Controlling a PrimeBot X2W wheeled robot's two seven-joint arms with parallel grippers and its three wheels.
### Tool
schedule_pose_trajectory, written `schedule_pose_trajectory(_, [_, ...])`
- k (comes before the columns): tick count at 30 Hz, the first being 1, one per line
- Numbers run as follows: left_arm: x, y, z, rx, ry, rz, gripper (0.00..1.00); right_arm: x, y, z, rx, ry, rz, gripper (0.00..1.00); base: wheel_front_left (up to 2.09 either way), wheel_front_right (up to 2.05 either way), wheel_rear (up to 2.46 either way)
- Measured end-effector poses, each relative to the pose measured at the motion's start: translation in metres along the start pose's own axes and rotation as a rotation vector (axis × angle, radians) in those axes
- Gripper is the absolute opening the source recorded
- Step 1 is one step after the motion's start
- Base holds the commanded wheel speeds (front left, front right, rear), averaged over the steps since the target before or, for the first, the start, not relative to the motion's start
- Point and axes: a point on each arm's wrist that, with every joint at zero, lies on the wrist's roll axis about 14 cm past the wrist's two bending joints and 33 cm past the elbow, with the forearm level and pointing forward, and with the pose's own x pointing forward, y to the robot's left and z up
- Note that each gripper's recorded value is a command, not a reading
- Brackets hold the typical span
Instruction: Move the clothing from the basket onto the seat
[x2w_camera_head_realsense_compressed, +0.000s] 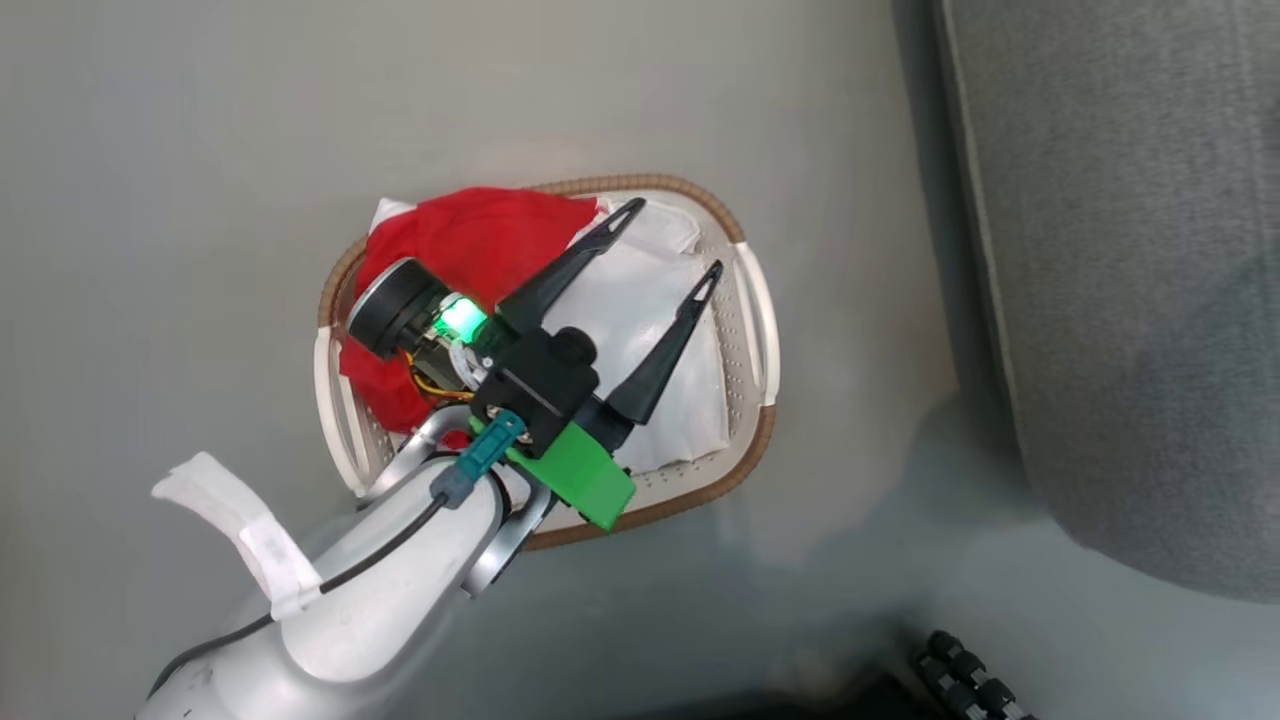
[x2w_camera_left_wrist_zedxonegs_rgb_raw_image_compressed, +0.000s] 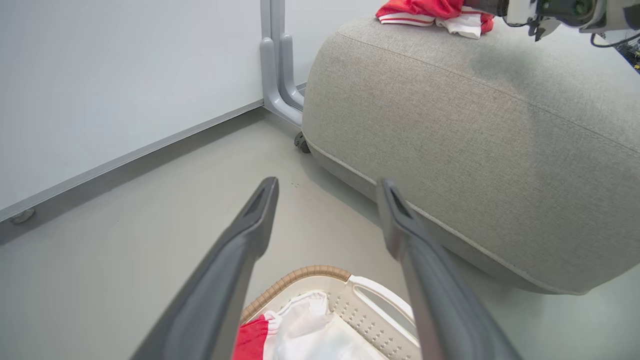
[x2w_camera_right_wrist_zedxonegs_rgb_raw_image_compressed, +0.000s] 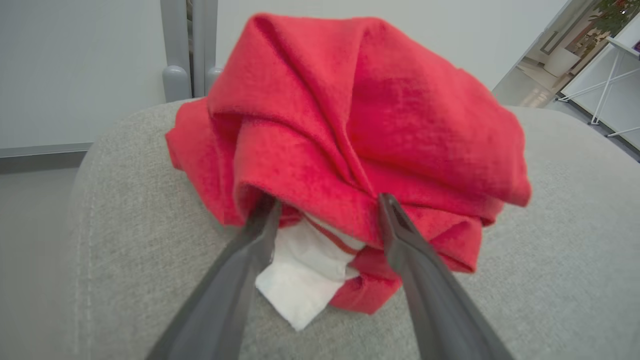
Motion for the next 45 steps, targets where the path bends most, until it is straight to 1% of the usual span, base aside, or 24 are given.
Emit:
schedule_pose_trajectory(5, [-0.004, 0.0, 0.021, 0.016, -0.036, 0.03, 1.0, -0.027, -0.014, 0.004, -0.001, 0.006, 0.004, 1.0, 0.0, 0.0, 0.0])
schedule_pose_trajectory(9, [-0.012, 0.003, 0.036, 0.027, -0.054, 0.072, 1.0, -0.046, -0.017, 0.014, -0.008, -0.007, 0.023, 1.0, 0.0, 0.0, 0.0])
schedule_pose_trajectory(14, [-0.031, 0.015, 0.056, 0.022, -0.081, 0.189, 1.0, -0.064, -0.015, 0.051, -0.001, -0.085, 0.061, 1.0, 0.0, 0.0, 0.0])
schedule_pose_trajectory(17, [-0.047, 0.025, 0.067, 0.01, -0.095, 0.27, 1.0, -0.075, -0.009, 0.078, 0.01, -0.146, 0.093, 1.0, 0.0, 0.0, 0.0])
schedule_pose_trajectory(22, [-0.085, 0.045, 0.096, -0.002, -0.168, 0.429, 1.0, -0.096, 0.01, 0.126, 0.067, -0.261, 0.155, 1.0, 0.0, 0.0, 0.0])
schedule_pose_trajectory(26, [-0.12, 0.052, 0.106, -0.009, -0.2, 0.528, 1.0, -0.121, 0.033, 0.134, 0.105, -0.29, 0.22, 1.0, 0.0, 0.0, 0.0])
schedule_pose_trajectory(30, [-0.159, 0.059, 0.11, -0.022, -0.23, 0.638, 1.0, -0.149, 0.052, 0.151, 0.133, -0.356, 0.275, 1.0, 0.0, 0.0, 0.0])
schedule_pose_trajectory(32, [-0.176, 0.059, 0.11, -0.04, -0.245, 0.683, 1.0, -0.166, 0.064, 0.149, 0.176, -0.369, 0.301, 1.0, 0.0, 0.0, 0.0])
schedule_pose_trajectory(36, [-0.201, 0.051, 0.101, -0.067, -0.245, 0.732, 1.0, -0.197, 0.083, 0.136, 0.229, -0.367, 0.342, 1.0, 0.0, 0.0, 0.0])
schedule_pose_trajectory(41, [-0.232, 0.047, 0.09, -0.087, -0.245, 0.806, 1.0, -0.235, 0.104, 0.112, 0.261, -0.345, 0.394, 1.0, 0.0, 0.0, 0.0])
schedule_pose_trajectory(45, [-0.248, 0.038, 0.078, -0.107, -0.235, 0.834, 1.0, -0.262, 0.119, 0.097, 0.275, -0.322, 0.453, 1.0, 0.0, 0.0, 0.0])
